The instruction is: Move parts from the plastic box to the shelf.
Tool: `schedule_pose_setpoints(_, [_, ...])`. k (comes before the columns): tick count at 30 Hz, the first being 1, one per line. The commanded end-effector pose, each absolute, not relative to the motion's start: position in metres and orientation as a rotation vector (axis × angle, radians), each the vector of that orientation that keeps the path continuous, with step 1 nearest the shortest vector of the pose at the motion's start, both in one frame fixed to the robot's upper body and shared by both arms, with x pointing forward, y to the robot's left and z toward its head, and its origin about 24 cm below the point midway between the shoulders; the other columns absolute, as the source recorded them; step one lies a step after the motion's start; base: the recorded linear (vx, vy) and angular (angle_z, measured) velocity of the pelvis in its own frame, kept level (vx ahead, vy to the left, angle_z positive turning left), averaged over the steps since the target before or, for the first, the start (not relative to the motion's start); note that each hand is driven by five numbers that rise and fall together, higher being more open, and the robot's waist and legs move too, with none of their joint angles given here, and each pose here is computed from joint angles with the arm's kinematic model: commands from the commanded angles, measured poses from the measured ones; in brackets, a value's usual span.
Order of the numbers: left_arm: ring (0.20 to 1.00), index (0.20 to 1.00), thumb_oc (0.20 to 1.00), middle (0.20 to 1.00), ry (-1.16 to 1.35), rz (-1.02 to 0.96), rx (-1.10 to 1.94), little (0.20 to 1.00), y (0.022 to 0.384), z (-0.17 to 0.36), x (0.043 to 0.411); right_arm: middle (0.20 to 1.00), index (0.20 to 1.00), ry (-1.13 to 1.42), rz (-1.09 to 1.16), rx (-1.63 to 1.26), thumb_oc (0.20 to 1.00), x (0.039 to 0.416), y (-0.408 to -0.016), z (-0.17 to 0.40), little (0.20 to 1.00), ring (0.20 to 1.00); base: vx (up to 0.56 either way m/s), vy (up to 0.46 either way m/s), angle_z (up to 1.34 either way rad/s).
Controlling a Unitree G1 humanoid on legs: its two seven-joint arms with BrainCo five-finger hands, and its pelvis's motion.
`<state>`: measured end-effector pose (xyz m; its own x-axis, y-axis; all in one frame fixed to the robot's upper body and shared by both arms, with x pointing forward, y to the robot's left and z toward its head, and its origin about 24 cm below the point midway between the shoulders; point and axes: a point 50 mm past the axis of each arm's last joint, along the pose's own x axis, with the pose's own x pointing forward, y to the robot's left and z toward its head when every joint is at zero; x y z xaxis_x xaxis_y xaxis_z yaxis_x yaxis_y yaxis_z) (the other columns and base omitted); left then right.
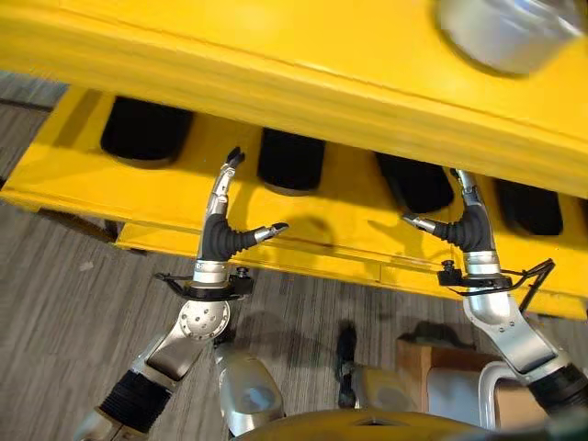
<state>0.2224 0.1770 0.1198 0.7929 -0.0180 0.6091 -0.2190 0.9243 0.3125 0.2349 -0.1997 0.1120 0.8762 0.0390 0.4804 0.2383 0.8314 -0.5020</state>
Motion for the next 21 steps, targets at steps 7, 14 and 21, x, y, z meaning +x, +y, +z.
schedule_pose_setpoints(7, [1.0, 1.0, 1.0, 1.0, -0.664, 0.18, 0.241, 1.0, 0.189, 0.141, 0.217, 1.0, 1.0, -0.308, -0.109, -0.607, 1.0, 0.224, -0.21, 0.102, 1.0, 1.0, 0.11, -0.04, -0.06])
schedule_pose_setpoints(14, [1.0, 1.0, 1.0, 1.0, -0.691, 0.144, 0.175, 1.0, 0.185, 0.152, 0.226, 1.0, 1.0, -0.288, -0.216, -0.485, 1.0, 0.242, -0.218, 0.102, 1.0, 1.0, -0.04, -0.067, 0.01])
schedule_pose_setpoints(21, [1.0, 1.0, 1.0, 1.0, -0.705, 0.118, 0.144, 1.0, 0.174, 0.158, 0.232, 1.0, 1.0, -0.293, -0.479, -0.478, 1.0, 0.255, -0.235, 0.104, 1.0, 1.0, -0.08, -0.008, 0.02])
